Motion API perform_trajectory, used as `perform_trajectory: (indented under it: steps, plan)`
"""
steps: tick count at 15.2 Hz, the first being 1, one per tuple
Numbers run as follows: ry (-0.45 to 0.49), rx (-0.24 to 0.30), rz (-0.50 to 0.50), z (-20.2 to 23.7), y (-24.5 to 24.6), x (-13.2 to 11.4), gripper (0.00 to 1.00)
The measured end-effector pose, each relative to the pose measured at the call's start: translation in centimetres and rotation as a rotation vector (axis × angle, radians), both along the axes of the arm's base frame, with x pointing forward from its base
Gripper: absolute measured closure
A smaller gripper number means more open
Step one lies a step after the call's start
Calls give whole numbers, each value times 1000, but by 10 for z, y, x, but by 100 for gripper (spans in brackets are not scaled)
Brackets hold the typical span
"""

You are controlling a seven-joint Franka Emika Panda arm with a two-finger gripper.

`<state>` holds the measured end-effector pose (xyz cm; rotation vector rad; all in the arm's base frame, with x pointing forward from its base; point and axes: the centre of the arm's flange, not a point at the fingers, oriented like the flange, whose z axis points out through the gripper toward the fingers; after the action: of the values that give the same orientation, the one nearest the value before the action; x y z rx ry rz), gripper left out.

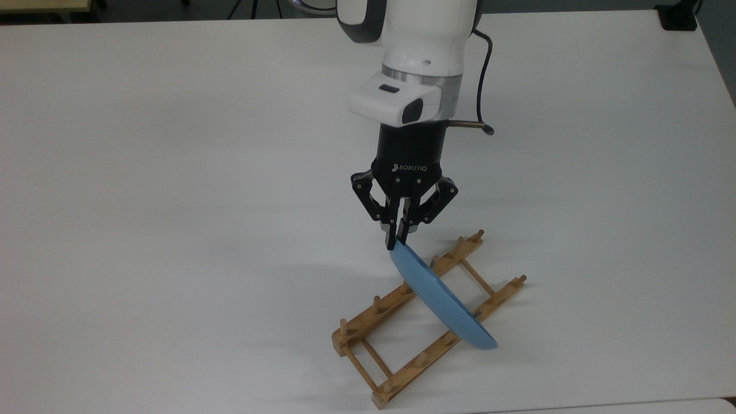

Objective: Pick plate from plate rack
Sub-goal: 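Lift the blue plate up out of the rack slots, then carry the plate away from the rack and lower it flat onto the table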

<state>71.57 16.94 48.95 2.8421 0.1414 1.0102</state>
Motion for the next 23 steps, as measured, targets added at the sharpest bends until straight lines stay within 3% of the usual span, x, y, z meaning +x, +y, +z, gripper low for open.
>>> perform_trajectory:
  steps: [4,7,10,16,20,23]
  plan:
    - [-51,19,-21,44,-5,-8,93]
    - [-5,28,-77,75,-14,-23,95]
    - [135,36,-83,100,-35,-45,95]
    - [490,24,96,125,-158,-92,95]
    - [690,32,220,87,-242,-112,95]
    - [780,117,268,24,-288,-118,95]
